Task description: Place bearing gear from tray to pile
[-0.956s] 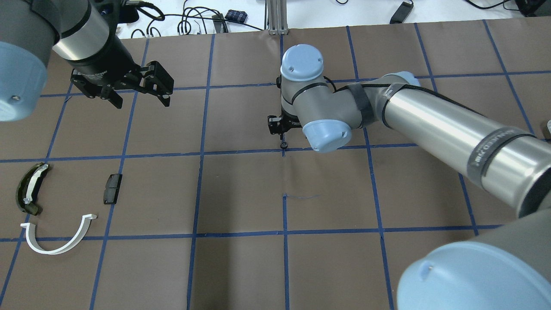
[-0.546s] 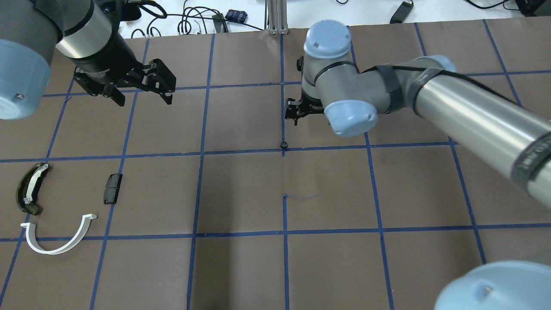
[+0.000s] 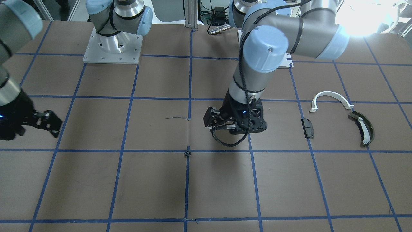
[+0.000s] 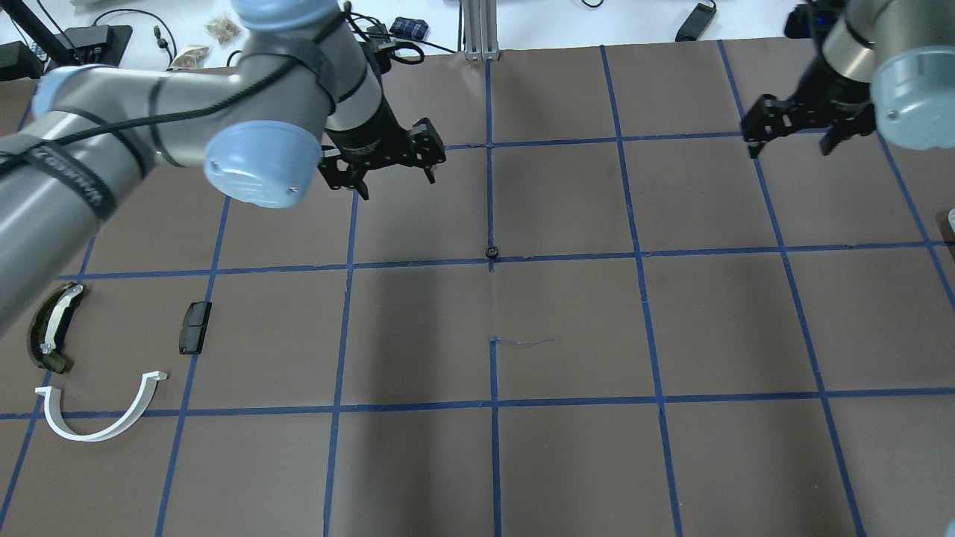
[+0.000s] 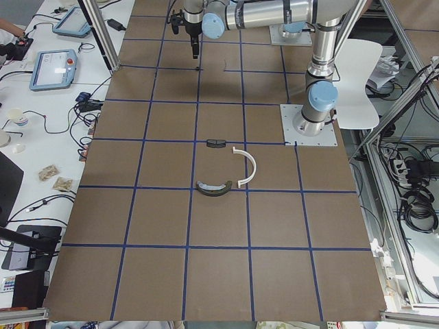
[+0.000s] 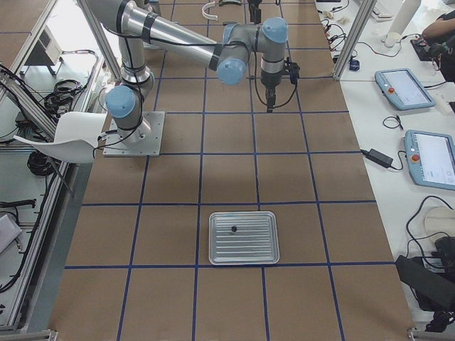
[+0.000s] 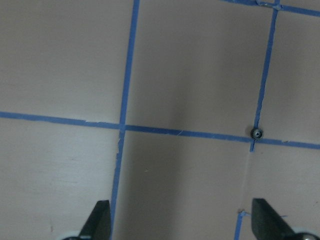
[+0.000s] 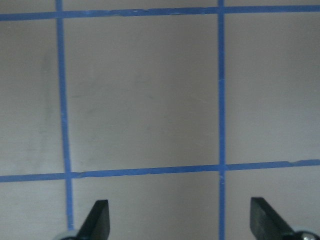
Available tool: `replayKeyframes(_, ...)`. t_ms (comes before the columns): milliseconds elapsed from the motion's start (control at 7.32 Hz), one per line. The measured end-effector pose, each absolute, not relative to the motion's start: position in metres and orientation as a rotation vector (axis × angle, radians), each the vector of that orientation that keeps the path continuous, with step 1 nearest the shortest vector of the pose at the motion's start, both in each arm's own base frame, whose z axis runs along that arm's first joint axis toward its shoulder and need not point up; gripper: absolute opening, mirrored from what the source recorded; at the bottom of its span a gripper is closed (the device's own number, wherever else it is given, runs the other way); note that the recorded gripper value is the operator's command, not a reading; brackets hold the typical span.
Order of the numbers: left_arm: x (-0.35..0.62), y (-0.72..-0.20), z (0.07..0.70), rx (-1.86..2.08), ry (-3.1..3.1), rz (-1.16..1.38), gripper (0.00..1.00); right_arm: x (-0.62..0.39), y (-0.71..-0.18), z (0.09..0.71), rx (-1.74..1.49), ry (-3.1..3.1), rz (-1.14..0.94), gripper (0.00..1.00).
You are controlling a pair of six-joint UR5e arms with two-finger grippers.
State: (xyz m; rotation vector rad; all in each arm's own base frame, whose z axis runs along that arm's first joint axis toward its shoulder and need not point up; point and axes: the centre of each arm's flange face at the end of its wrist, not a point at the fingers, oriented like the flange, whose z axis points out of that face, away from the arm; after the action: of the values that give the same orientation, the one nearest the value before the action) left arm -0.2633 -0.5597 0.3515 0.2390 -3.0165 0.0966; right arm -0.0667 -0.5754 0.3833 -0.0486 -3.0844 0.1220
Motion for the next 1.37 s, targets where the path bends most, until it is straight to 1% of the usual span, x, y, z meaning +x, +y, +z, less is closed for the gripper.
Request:
replayKeyframes(273,-0.323,-0.565,0.282,0.173,-3.02,0.086,1.0,-0.206,-0.541,0.382,-0.197,-3.083,0.045,1.0)
replayKeyframes(410,-0.346,-0.565,0.25,0.142,-3.027,0.085,1.0,-0.255,-0.526,0.376,-0.218,-3.091,0.017,1.0)
replayKeyframes(820,-0.369,-0.563,0.192,0.11,-3.062,0.031,1.0,-0.355,-0.496,0.334,0.012,-3.106,-0.013,1.0)
replayKeyframes(1093,-0.371,-0.563,0.176,0.11,-3.071,0.01,0.88,-0.406,-0.478,0.293,0.322,-3.097,-0.024,1.0)
replayKeyframes(1230,-0.371,-0.564,0.172,0.11,-3.073,0.007,0.71,-0.424,-0.475,0.269,0.494,-3.072,-0.025,1.0)
replayKeyframes(1366,-0.372,-0.564,0.171,0.11,-3.074,0.006,0.45,-0.438,-0.474,0.246,0.639,-3.043,-0.02,1.0)
